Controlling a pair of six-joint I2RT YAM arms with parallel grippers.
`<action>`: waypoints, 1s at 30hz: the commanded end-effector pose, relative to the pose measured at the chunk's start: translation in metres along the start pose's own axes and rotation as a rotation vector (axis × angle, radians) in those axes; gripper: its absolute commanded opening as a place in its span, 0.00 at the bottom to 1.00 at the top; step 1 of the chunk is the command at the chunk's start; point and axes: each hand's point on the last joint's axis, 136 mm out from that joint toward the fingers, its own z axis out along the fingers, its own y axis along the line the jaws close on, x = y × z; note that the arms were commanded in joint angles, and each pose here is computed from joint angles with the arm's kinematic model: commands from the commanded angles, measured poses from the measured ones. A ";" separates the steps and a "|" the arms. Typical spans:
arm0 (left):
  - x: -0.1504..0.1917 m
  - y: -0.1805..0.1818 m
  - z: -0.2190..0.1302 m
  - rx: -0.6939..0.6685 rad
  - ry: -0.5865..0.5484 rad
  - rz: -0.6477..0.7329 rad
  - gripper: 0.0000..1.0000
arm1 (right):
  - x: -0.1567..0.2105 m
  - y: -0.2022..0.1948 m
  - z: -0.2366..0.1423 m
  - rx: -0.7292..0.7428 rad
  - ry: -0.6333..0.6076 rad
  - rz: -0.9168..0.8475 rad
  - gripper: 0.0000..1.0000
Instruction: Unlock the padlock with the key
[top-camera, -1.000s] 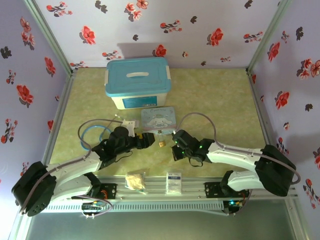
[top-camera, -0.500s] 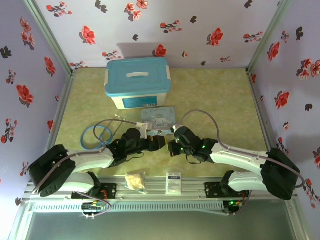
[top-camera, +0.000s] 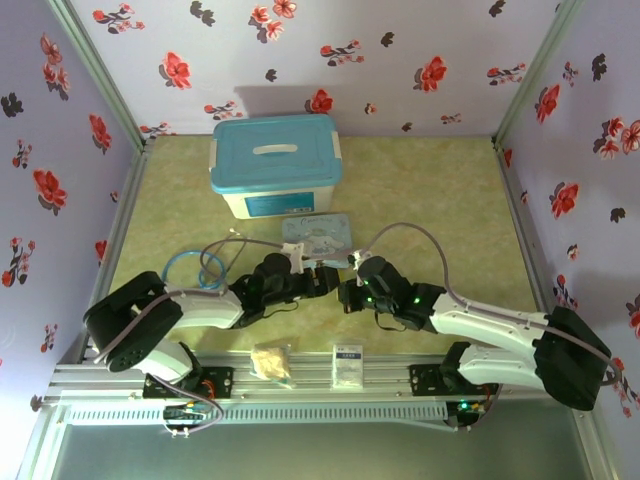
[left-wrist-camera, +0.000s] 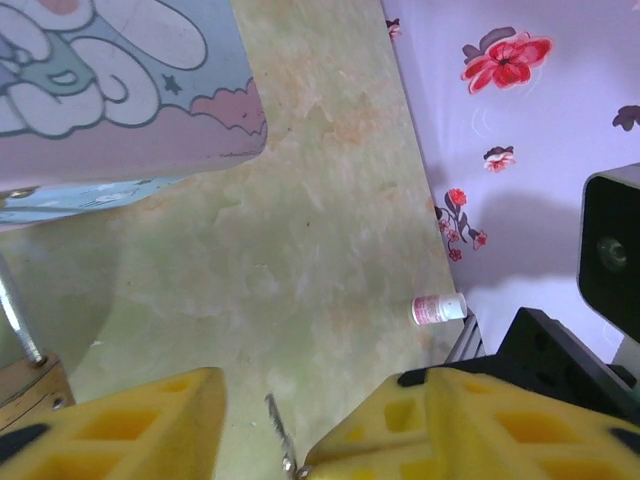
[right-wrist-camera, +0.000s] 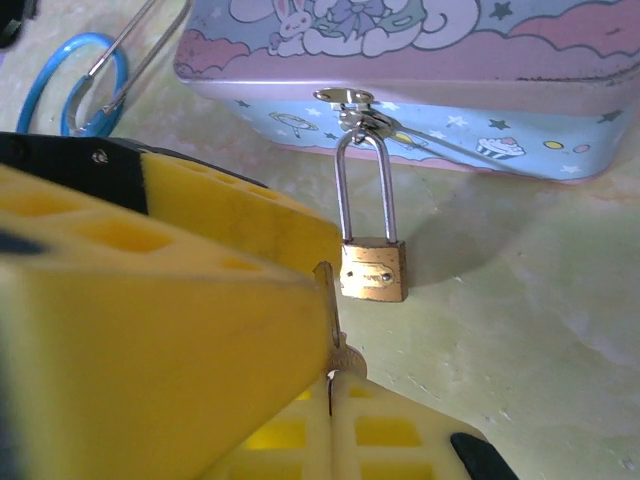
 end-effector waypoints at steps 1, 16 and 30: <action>-0.007 -0.016 0.007 0.061 -0.012 -0.008 0.47 | -0.011 0.008 -0.002 -0.048 -0.058 0.011 0.00; -0.007 -0.002 0.018 0.085 -0.029 -0.098 0.01 | -0.011 -0.004 -0.004 -0.014 -0.106 0.025 0.00; -0.051 -0.047 -0.016 0.232 -0.211 0.028 0.00 | -0.075 0.022 -0.043 -0.351 -0.379 0.151 0.90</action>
